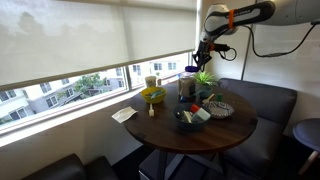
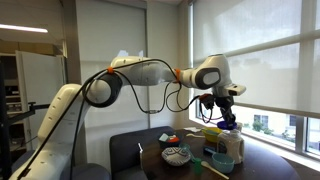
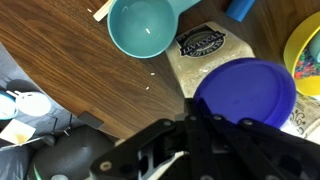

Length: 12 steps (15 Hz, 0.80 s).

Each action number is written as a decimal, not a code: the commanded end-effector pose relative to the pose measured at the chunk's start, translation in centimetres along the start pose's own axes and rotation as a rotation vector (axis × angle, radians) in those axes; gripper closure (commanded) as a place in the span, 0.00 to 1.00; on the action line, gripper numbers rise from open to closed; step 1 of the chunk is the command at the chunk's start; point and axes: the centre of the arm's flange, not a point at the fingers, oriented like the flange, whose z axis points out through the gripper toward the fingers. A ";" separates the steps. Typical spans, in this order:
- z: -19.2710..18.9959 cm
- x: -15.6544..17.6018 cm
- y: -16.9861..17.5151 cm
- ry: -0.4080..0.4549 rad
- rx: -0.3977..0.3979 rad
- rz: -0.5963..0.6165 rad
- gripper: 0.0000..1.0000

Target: Put the dark blue lid on top of the glass container

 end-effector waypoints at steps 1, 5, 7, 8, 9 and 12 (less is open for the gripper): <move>-0.9 1.3 -0.3 -0.038 -0.036 -0.005 0.99; 0.3 3.0 0.5 -0.047 -0.012 0.057 0.99; 1.4 3.6 0.6 -0.033 0.001 0.074 0.99; 1.8 4.1 0.5 -0.018 0.014 0.082 0.99; 2.1 4.3 0.4 -0.007 0.024 0.089 0.99; 2.2 4.9 -0.3 0.028 0.039 0.073 0.99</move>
